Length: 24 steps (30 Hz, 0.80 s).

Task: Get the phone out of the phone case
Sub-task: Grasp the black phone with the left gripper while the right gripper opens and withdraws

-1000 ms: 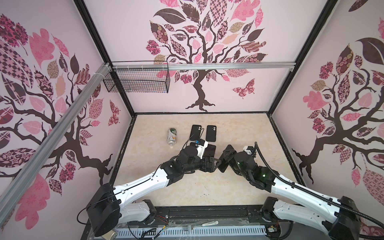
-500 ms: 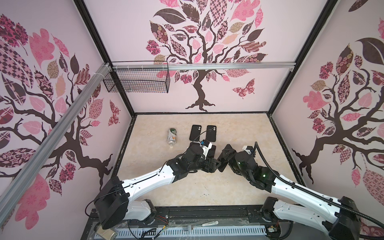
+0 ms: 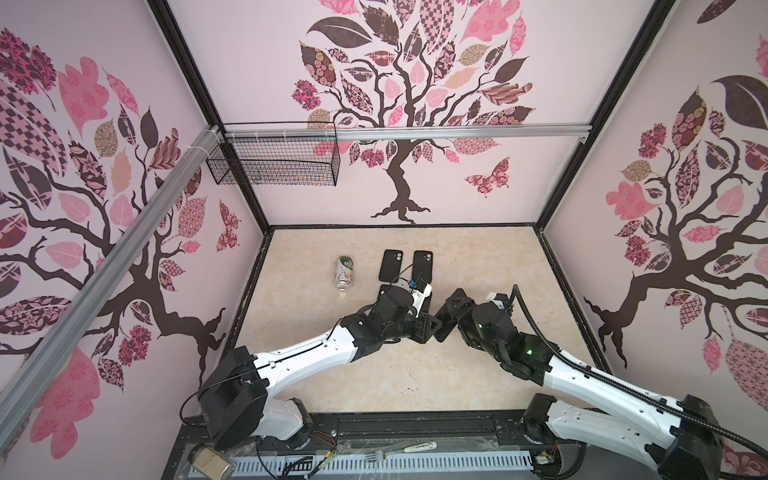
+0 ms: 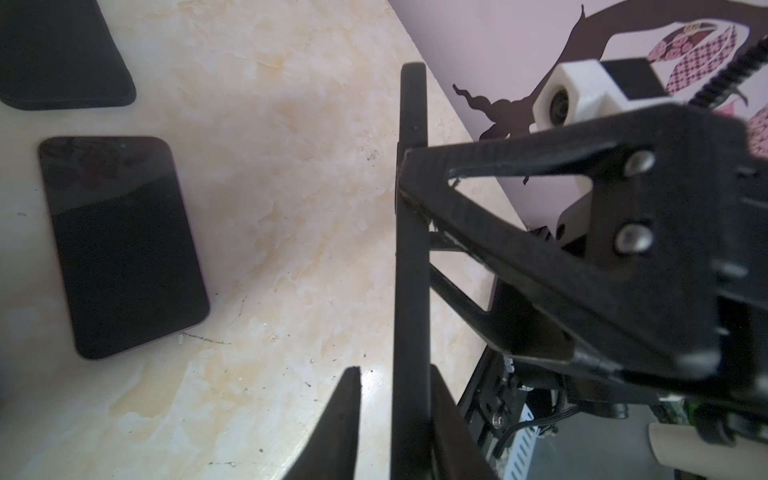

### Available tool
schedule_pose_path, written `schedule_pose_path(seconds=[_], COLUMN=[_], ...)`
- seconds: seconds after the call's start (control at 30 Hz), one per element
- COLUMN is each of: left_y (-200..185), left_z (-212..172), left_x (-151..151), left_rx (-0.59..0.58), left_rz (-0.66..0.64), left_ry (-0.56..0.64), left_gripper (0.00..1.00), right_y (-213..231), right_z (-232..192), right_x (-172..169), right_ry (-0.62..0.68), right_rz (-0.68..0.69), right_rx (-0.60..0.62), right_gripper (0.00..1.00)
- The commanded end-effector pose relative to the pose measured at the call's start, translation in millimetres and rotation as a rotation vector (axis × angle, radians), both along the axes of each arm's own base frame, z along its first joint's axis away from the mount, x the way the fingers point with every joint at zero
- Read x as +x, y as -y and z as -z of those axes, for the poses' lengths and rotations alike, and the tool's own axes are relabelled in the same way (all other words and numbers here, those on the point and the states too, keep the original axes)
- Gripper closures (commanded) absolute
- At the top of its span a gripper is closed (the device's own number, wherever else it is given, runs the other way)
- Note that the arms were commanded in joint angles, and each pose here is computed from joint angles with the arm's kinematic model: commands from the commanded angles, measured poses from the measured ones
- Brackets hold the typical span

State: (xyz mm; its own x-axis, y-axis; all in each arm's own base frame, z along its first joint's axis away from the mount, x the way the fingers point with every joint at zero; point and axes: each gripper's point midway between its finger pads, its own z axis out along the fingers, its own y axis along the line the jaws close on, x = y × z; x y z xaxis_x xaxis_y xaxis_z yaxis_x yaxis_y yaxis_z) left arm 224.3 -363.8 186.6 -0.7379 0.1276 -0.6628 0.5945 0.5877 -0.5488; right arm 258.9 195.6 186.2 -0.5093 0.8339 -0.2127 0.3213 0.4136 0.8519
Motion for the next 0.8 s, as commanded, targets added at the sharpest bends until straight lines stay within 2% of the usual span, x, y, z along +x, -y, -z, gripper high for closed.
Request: schedule_pose_path(seconds=[0.0, 0.23, 0.27, 0.3, 0.33, 0.4, 0.47, 0.63, 0.77], left_y=[5, 4, 3, 2, 0, -6, -15, -35, -53], left_z=[-10, -11, -12, -13, -15, -19, -26, -42, -51], left_x=[9, 10, 9, 10, 11, 14, 18, 28, 35], left_rx=[-0.011, -0.018, -0.02, -0.02, -0.019, -0.009, -0.008, 0.011, 0.018], left_rz=[-0.011, -0.026, -0.022, -0.028, -0.038, -0.059, -0.079, -0.128, -0.164], left_ry=[0.036, 0.036, 0.036, 0.041, 0.046, 0.064, 0.084, 0.116, 0.13], left_gripper=[0.8, 0.99, 1.0, 1.0, 1.0, 1.0, 1.0, 1.0, 1.0], right_y=[-5, -5, -4, -4, -3, -5, -5, 1, -6], right_z=[-25, -21, -22, -25, -27, -35, -42, -50, -73], right_x=[1, 0, 0, 1, 2, 4, 5, 2, -9], right_ry=[0.051, 0.048, 0.058, 0.079, 0.099, 0.183, 0.251, 0.38, 0.556], right_rz=[-0.003, -0.003, -0.007, -0.016, -0.024, -0.079, -0.13, -0.21, -0.342], right_rx=[0.109, 0.111, 0.1, 0.079, 0.056, -0.038, -0.134, -0.333, -0.438], right_gripper=[0.95, 0.94, 0.92, 0.86, 0.73, 0.31, 0.03, 0.01, 0.0])
